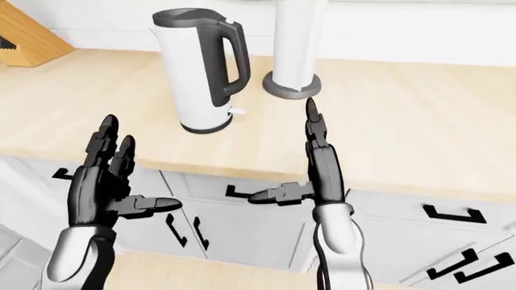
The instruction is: Press down the lever to turn on the electric kettle.
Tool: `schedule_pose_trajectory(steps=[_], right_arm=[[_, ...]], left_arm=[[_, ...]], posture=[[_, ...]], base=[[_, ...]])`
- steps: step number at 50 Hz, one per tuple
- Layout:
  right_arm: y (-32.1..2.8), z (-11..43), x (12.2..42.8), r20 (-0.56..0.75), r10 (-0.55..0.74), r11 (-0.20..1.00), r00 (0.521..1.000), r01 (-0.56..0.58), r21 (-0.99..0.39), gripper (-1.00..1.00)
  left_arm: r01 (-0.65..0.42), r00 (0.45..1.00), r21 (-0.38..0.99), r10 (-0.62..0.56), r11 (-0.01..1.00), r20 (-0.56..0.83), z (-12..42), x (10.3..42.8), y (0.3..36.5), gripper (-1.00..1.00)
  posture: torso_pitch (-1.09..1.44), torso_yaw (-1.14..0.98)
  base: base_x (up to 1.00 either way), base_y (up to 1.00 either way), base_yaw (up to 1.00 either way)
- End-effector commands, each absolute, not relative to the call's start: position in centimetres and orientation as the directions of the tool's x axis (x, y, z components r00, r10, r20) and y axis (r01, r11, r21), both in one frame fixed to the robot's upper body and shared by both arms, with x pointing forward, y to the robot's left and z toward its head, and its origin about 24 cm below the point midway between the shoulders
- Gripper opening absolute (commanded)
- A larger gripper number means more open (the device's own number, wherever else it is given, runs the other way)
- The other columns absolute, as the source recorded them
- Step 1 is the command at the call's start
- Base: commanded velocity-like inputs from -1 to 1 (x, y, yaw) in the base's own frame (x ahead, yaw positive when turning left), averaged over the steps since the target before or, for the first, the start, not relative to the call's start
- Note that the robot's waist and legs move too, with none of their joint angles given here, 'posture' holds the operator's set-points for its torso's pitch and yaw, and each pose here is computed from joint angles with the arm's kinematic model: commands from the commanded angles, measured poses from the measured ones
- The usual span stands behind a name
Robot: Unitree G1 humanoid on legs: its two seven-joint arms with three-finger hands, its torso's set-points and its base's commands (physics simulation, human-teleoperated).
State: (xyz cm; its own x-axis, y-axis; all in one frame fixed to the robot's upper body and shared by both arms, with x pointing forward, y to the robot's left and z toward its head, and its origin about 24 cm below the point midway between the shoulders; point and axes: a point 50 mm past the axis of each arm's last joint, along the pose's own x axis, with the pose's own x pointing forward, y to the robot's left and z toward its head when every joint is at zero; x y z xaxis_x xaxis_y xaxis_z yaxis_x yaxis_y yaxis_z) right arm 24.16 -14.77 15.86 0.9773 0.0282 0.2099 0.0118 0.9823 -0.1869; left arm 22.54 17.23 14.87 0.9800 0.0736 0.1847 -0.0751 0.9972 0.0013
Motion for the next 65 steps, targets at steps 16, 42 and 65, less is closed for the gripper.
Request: schedule_pose_trajectory(steps=[16, 42, 65], right_arm=[[-14.7, 17.0, 23.9, 0.27, 0.027, 0.982, 0.962, 0.025, -0.187, 1.0], [-14.5, 16.9, 23.8, 0.269, 0.034, 0.982, 0.963, 0.018, -0.187, 1.0], [-14.3, 16.8, 23.6, 0.273, 0.046, 0.984, 0.961, 0.003, -0.177, 1.0]], left_arm=[[-0.067, 0.965, 0.005, 0.063, 0.998, 0.254, 16.2, 22.0, 17.1, 1.0], [-0.099, 0.956, -0.003, 0.096, 0.995, 0.276, 17.3, 21.0, 17.9, 1.0], [-0.146, 0.944, -0.016, 0.144, 0.989, 0.298, 18.2, 18.8, 19.6, 1.0]], posture=[[0.0, 0.0], [0.0, 0.0], [0.0, 0.0]], base=[[0.17, 0.0, 0.0], [0.16, 0.0, 0.0], [0.09, 0.0, 0.0]])
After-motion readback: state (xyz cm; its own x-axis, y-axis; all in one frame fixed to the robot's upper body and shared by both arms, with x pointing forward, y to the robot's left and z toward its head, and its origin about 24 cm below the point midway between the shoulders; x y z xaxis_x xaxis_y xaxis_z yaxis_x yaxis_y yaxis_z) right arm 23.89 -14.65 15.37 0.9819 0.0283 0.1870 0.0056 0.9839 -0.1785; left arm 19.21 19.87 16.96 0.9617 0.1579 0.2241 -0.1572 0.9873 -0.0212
